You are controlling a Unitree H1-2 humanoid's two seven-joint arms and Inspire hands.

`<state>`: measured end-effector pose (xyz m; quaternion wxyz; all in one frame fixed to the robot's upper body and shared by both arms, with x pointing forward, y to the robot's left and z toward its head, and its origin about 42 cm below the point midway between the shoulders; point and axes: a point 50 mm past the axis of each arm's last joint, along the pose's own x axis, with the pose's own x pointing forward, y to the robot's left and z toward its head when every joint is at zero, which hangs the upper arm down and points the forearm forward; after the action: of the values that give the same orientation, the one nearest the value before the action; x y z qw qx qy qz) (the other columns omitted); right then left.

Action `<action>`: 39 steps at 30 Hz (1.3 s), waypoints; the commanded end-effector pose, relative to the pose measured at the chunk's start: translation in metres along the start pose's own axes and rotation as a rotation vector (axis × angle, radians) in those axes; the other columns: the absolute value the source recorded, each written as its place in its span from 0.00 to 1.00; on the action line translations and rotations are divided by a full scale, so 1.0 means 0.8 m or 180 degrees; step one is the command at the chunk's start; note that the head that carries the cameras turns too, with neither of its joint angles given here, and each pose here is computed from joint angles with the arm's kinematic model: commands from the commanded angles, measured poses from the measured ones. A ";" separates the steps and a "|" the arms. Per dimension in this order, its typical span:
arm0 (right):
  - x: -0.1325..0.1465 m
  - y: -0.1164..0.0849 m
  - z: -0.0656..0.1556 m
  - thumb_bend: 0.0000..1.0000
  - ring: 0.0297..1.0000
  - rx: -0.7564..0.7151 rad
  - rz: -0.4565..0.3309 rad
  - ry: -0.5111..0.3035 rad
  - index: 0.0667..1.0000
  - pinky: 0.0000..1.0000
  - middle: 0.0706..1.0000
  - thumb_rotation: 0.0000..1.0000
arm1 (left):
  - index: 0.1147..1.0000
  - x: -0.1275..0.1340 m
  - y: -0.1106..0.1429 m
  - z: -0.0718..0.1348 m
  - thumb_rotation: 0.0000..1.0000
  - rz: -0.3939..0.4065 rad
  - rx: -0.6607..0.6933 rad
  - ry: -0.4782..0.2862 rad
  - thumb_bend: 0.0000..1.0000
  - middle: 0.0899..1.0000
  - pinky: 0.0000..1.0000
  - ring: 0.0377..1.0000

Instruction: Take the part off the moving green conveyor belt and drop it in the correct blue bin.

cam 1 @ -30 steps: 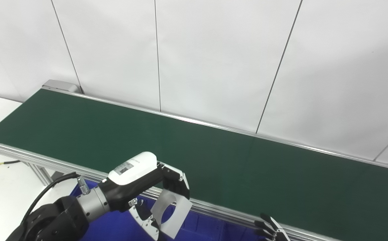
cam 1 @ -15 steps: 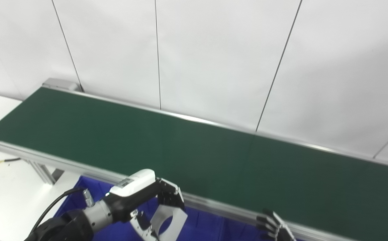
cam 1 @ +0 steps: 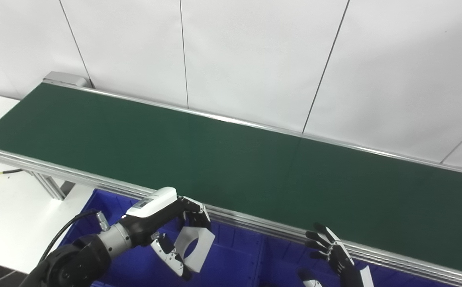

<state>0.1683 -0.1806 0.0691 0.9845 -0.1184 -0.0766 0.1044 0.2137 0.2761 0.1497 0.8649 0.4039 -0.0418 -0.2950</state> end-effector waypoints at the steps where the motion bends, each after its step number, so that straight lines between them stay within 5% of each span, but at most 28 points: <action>1: 0.008 -0.002 0.014 0.59 0.72 0.0040 -0.0051 -0.0150 0.85 0.64 0.76 0.56 | 0.46 0.001 0.007 0.007 0.00 0.0109 0.0053 -0.0121 0.48 0.44 0.36 0.41; 18: 0.010 -0.010 0.026 0.62 0.71 0.0009 -0.0105 -0.0208 0.86 0.63 0.76 0.60 | 0.47 0.026 0.005 0.007 0.00 0.0011 -0.0054 -0.0142 0.48 0.44 0.37 0.41; 39: 0.014 -0.018 0.032 0.63 0.70 -0.0044 -0.0130 -0.0204 0.85 0.62 0.75 0.61 | 0.47 0.076 -0.051 -0.019 0.00 -0.0210 -0.0045 0.0151 0.48 0.45 0.35 0.40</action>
<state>0.1738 -0.1872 0.0865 0.9841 -0.1245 -0.0871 0.0918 0.2377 0.2362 0.0910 0.8561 0.3996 0.0207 -0.3272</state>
